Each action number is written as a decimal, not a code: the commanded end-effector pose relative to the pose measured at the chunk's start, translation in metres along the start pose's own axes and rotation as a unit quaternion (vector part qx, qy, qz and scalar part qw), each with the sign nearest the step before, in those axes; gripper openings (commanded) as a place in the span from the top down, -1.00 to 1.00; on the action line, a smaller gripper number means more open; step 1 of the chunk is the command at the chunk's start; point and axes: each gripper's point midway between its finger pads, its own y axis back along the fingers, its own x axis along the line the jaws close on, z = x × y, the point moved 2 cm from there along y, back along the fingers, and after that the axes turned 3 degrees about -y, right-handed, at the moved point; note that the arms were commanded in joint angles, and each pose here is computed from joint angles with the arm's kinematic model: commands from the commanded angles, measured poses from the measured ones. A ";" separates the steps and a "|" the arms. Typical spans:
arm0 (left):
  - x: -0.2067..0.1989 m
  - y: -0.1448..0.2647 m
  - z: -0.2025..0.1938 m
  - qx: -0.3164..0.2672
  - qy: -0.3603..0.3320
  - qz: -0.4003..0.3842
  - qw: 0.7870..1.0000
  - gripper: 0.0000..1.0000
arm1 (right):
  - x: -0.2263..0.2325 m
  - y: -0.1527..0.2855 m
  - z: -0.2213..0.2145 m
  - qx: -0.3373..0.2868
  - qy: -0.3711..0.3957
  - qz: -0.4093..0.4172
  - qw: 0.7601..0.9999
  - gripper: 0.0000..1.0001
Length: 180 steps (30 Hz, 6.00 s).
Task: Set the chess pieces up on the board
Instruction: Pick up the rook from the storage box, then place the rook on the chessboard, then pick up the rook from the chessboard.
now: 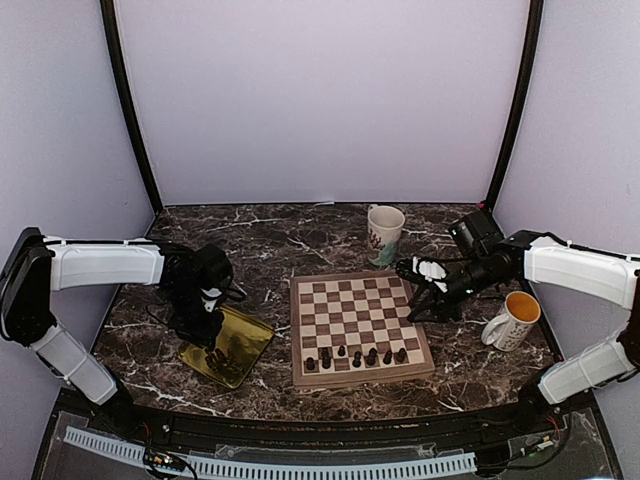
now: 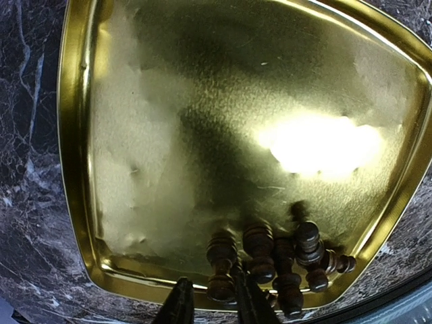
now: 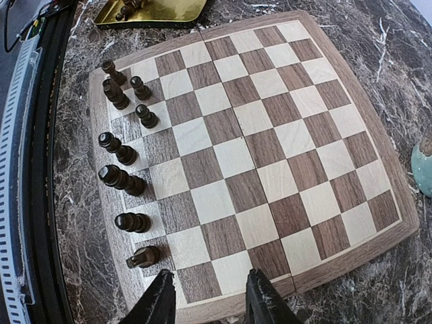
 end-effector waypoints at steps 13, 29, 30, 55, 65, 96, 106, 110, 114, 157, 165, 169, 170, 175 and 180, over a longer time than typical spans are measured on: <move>0.004 -0.001 -0.001 -0.002 -0.009 0.015 1.000 0.46 | -0.003 -0.003 -0.004 0.004 -0.006 0.001 1.000 0.27; 0.004 -0.008 0.001 0.015 -0.016 0.023 1.000 0.76 | -0.003 -0.005 -0.007 0.010 -0.008 0.001 1.000 0.27; 0.004 -0.005 0.005 0.008 -0.018 0.026 0.999 0.78 | -0.003 -0.005 -0.007 0.010 -0.007 0.001 1.000 0.27; -0.003 0.011 0.093 -0.087 -0.058 0.103 0.989 0.92 | -0.005 -0.004 -0.009 0.015 -0.007 -0.007 1.000 0.27; -0.082 0.059 0.138 -0.185 -0.161 0.006 0.969 0.89 | -0.005 -0.003 -0.009 0.013 -0.007 -0.011 1.000 0.27; -0.213 0.040 0.121 -0.127 -0.361 -0.035 0.923 0.44 | -0.005 0.001 -0.002 0.010 -0.004 -0.008 1.000 0.25; -0.183 0.100 0.148 -0.222 -0.348 0.016 0.911 0.34 | -0.017 0.014 0.033 0.012 0.005 -0.015 1.000 0.20; -0.137 0.126 0.176 -0.278 -0.288 0.047 0.915 0.33 | -0.022 0.011 0.052 0.022 0.021 -0.026 0.999 0.20; -0.091 0.149 0.198 -0.331 -0.212 0.029 0.919 0.26 | -0.026 0.002 0.078 0.029 0.047 -0.029 0.998 0.19; 0.025 0.184 0.200 -0.466 -0.061 0.063 0.880 -0.16 | 0.021 -0.172 0.111 0.180 0.113 0.066 0.975 0.54; 0.024 0.181 0.201 -0.461 -0.064 0.061 0.883 -0.16 | 0.023 -0.172 0.113 0.181 0.113 0.068 0.975 0.79; 0.023 0.180 0.201 -0.459 -0.065 0.059 0.884 -0.16 | 0.023 -0.169 0.116 0.180 0.112 0.067 0.975 0.86; 0.023 0.180 0.201 -0.458 -0.066 0.058 0.884 -0.16 | 0.023 -0.167 0.116 0.180 0.112 0.065 0.975 0.87; 0.021 0.178 0.201 -0.455 -0.068 0.052 0.886 -0.16 | 0.021 -0.152 0.116 0.179 0.115 0.048 0.976 0.90; 0.020 0.176 0.202 -0.452 -0.070 0.050 0.888 -0.16 | 0.011 -0.128 0.109 0.174 0.102 0.029 0.979 0.90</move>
